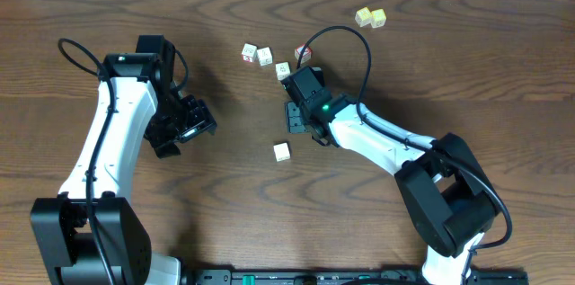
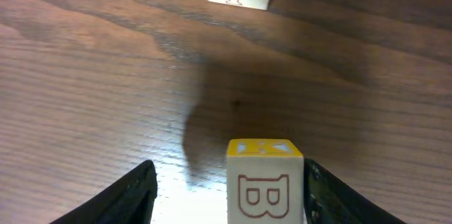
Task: Lift 3 blocks
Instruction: 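Lower the right gripper onto the yellow K block and close, then carry the K block with the right gripper beside the green J block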
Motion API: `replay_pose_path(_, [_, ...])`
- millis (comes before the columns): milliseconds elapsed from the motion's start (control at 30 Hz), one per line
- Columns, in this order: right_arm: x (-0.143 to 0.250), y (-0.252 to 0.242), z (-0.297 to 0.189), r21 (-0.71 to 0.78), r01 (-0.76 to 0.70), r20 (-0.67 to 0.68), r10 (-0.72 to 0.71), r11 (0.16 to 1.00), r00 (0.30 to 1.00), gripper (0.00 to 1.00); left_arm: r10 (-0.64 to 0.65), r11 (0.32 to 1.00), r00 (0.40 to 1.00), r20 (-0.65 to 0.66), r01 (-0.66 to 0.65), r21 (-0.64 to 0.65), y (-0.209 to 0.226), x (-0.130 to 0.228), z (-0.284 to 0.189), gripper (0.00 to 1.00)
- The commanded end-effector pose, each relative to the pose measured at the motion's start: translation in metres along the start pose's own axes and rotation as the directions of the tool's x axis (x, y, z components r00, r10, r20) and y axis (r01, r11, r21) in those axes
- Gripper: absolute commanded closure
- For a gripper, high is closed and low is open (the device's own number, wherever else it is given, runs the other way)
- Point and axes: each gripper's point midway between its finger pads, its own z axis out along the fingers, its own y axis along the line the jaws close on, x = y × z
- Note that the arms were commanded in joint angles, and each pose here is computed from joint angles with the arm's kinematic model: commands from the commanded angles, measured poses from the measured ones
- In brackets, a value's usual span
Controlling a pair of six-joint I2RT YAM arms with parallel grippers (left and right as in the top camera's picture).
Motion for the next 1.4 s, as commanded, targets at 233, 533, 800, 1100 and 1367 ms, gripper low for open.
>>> replay_pose_path(233, [0.005,-0.019,0.017,0.094,-0.069,-0.008,0.07,0.993,0.998,0.54,-0.013,1.0,1.0,0.007,0.013,-0.011,0.004,0.0,-0.001,0.24])
replay_pose_path(533, [0.01,-0.019,0.008,0.093,-0.079,-0.055,0.084,0.993,0.995,0.8,-0.013,1.0,1.0,0.007,0.013,-0.011,0.004,0.0,-0.001,0.23])
replay_pose_path(800, [0.056,-0.023,-0.015,0.146,-0.179,-0.286,0.214,0.973,0.934,0.81,-0.013,1.0,1.0,0.007,0.013,-0.011,0.004,0.0,-0.001,0.23])
replay_pose_path(1100, [0.057,-0.023,-0.015,0.158,-0.202,-0.281,0.241,0.966,0.929,0.73,-0.013,1.0,1.0,0.007,0.013,-0.011,0.004,0.0,-0.001,0.24])
replay_pose_path(1367, [0.047,-0.028,-0.013,0.158,-0.144,-0.25,0.181,0.977,0.951,0.58,-0.013,1.0,1.0,0.007,0.013,-0.011,0.004,0.0,-0.001,0.24])
